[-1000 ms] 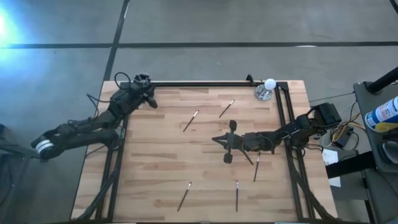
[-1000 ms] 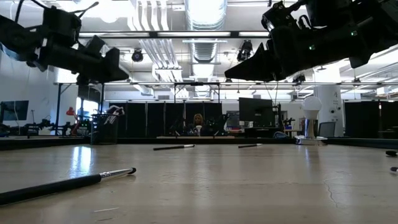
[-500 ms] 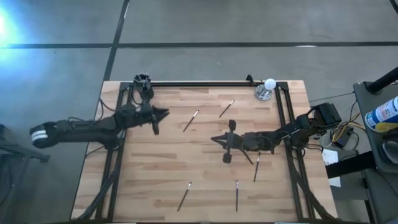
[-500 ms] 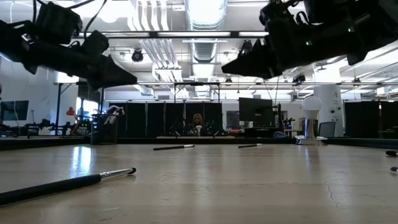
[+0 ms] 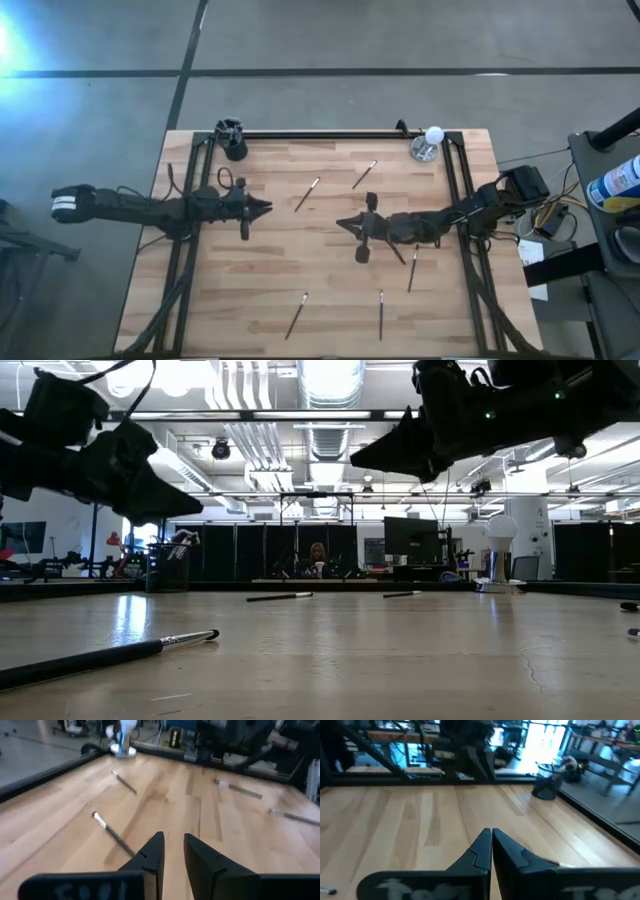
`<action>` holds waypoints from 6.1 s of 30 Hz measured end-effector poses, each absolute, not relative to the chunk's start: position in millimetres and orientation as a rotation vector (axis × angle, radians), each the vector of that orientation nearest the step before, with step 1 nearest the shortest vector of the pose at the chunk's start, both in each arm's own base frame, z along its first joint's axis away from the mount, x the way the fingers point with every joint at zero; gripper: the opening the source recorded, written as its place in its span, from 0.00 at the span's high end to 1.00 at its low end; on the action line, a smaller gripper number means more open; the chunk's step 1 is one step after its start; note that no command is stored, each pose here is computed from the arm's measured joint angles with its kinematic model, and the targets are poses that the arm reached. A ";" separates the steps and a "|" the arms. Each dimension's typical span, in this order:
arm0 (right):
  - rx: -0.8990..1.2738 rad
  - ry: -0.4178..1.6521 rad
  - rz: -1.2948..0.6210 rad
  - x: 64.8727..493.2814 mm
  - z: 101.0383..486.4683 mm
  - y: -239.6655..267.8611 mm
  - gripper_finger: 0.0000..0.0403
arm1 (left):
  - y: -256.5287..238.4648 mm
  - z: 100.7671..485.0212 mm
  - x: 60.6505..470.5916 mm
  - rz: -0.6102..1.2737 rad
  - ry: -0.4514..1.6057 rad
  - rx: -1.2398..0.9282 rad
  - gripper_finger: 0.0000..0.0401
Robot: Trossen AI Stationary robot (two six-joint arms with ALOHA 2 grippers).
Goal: Pick & Place Makeup Supplies
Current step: Put the makeup brush into the makeup holder
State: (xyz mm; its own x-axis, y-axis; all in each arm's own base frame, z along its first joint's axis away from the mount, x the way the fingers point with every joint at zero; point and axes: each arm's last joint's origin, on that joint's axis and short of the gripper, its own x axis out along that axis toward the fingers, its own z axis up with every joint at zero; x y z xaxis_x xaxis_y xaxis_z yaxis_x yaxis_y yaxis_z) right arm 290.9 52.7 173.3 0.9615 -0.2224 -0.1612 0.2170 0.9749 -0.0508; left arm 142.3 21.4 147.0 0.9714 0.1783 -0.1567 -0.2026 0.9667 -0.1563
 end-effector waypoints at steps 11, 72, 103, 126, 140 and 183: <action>-0.041 0.344 -0.371 266.3 176.1 81.1 0.98 | 15.1 146.6 144.6 0.189 0.138 -0.161 0.99; 0.850 1.107 -0.686 237.1 168.9 208.5 0.73 | 12.4 139.2 157.7 0.196 0.191 -0.150 1.00; 0.668 1.340 -0.597 277.8 133.1 205.0 0.89 | 13.8 145.0 161.9 0.238 0.167 -0.226 0.99; 0.300 1.093 -0.342 297.2 128.8 195.4 0.95 | 13.6 168.7 169.6 0.246 -0.008 -0.277 0.66; 0.265 0.743 -0.215 315.2 120.1 170.9 0.95 | 2.4 176.7 171.4 0.131 -0.087 -0.268 0.66; 0.009 -0.021 -0.286 352.5 191.5 144.4 0.95 | -62.4 188.2 241.5 -0.207 -0.184 -0.129 0.66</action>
State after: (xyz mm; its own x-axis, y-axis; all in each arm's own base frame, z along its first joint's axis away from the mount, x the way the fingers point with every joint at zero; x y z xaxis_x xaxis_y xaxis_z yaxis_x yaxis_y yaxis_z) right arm 352.5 144.4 191.5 0.9592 -0.2820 0.0189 0.2818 0.9594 0.0122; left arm 241.5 -62.4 188.2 0.9619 -0.1923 0.1946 0.2159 0.9704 -0.1085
